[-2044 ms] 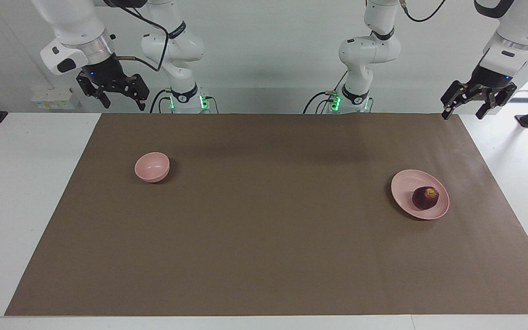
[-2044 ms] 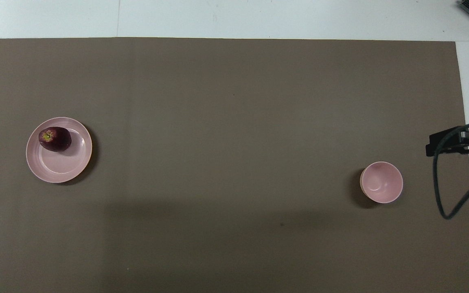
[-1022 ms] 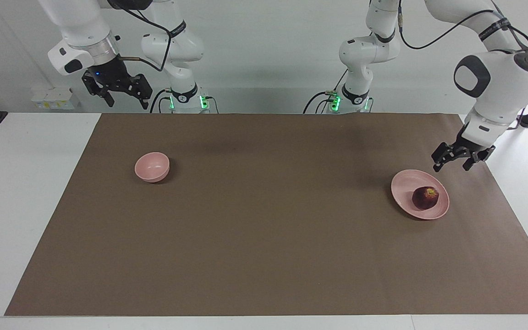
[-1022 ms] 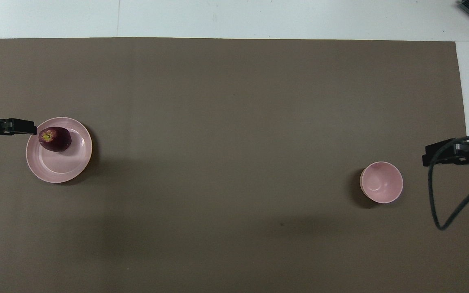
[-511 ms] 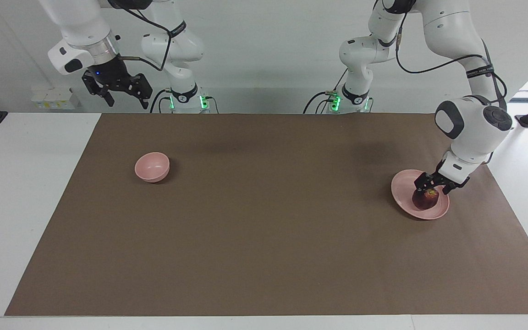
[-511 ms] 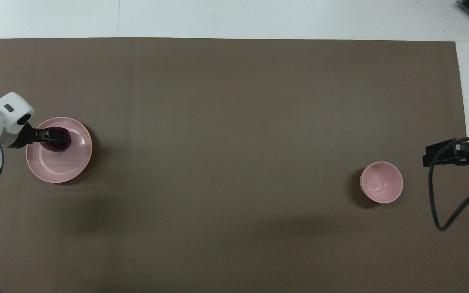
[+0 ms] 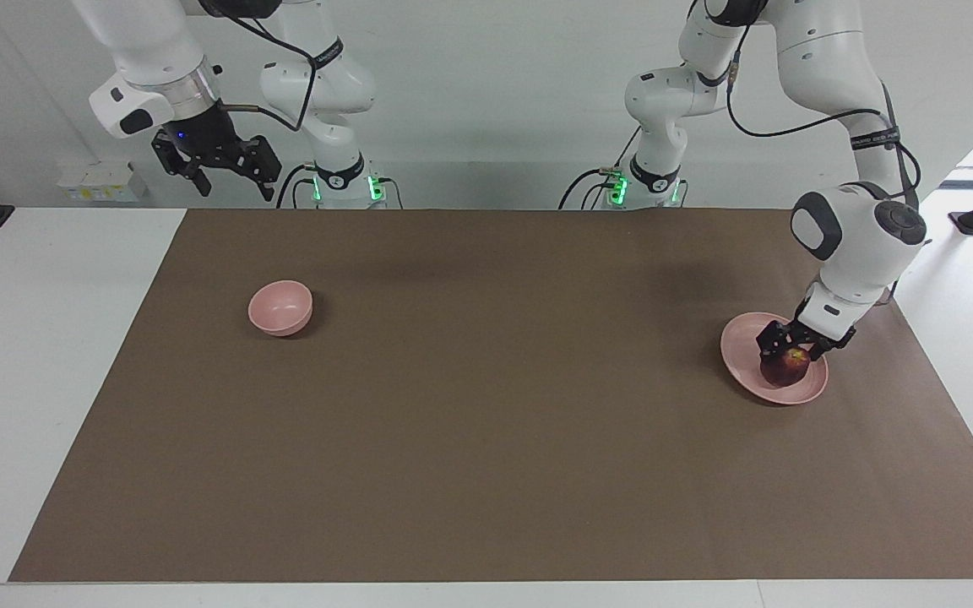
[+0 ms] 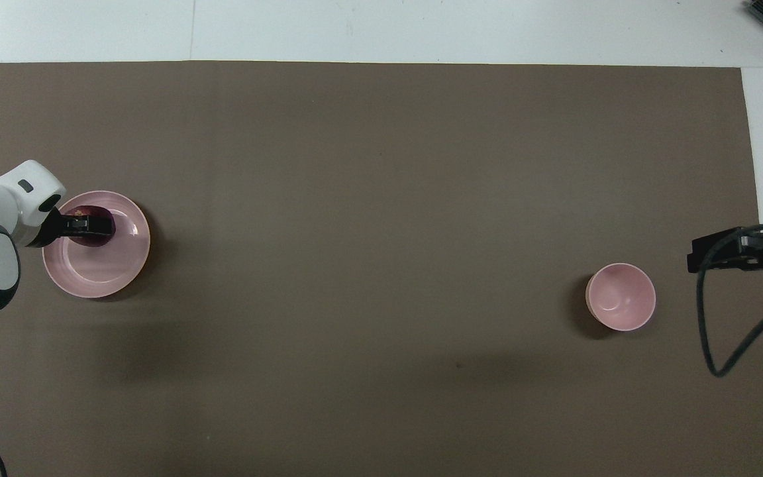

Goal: Move apple from plate to bowl
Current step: 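Close the left gripper on the red apple and lift it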

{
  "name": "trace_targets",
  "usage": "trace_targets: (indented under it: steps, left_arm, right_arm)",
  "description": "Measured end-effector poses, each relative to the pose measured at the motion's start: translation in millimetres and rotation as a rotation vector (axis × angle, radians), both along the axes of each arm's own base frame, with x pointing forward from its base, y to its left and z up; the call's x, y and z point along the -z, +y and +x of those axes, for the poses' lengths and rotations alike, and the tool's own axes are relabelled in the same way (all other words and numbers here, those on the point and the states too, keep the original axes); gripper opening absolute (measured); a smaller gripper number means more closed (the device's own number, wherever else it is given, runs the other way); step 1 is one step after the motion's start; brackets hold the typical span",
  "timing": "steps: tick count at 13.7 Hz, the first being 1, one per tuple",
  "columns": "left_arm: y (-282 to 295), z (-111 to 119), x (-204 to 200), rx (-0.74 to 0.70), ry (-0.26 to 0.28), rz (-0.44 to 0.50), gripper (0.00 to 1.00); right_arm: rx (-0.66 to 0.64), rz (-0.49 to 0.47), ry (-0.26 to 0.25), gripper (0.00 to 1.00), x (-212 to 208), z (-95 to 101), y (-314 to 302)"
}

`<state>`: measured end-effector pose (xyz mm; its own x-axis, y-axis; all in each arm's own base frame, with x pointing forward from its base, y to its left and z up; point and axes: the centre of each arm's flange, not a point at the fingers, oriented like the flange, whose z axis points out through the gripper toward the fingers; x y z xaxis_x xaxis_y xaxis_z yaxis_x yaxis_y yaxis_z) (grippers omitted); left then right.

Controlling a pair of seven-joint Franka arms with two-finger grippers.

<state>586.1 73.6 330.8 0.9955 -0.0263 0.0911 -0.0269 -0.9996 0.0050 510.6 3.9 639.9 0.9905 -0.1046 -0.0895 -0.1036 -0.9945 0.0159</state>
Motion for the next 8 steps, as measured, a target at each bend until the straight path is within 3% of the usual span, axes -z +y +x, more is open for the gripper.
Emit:
trace_targets:
  steps: [8]
  left_arm:
    - [-2.3, 3.4, -0.7, -0.008, -0.054, 0.005, 1.00]
  right_arm:
    - [0.000, 0.000, 0.000, 1.00, -0.1, -0.2, 0.0]
